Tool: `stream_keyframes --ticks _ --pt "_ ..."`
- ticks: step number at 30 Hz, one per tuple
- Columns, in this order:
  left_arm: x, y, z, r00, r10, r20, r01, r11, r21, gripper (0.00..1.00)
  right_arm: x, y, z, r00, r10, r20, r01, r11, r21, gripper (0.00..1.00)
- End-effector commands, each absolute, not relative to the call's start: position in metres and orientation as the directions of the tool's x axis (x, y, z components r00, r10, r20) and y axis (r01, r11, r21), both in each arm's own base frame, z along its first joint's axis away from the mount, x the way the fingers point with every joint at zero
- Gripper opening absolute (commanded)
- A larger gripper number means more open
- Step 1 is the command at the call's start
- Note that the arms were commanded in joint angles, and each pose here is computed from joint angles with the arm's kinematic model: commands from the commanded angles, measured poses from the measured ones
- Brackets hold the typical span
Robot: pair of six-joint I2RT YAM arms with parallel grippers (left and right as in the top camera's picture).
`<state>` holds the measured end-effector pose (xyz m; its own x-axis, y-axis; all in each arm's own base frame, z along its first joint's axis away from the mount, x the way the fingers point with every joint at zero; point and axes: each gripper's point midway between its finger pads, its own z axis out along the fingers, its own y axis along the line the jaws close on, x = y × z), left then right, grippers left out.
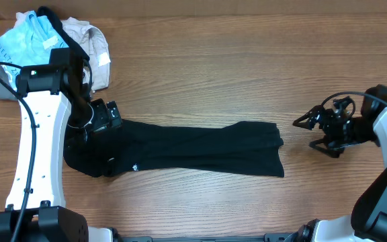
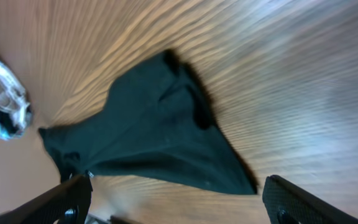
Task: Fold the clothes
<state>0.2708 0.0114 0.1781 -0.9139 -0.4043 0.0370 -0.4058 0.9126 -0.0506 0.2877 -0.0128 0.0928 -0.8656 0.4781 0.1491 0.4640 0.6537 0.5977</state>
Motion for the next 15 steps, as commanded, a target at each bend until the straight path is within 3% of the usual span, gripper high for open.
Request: stream_keyframes --ticks 1,9,15 --pt "0.267 0.009 0.176 -0.921 -0.388 0.041 -0.39 0.919 -0.062 1.0 0.287 0.002 0.088 -0.887 0.442 0.132 0.407 0.615 0.676 0.92" --pt "0.268 0.009 0.174 -0.921 -0.387 0.037 -0.389 0.919 -0.063 1.0 0.283 0.004 0.051 -0.884 0.459 0.087 0.39 0.622 0.679 0.93" --pt "0.269 0.009 0.174 -0.921 -0.387 0.034 -0.388 0.919 -0.064 1.0 0.275 0.006 0.029 -0.86 0.5 0.104 0.431 0.603 0.671 1.0"
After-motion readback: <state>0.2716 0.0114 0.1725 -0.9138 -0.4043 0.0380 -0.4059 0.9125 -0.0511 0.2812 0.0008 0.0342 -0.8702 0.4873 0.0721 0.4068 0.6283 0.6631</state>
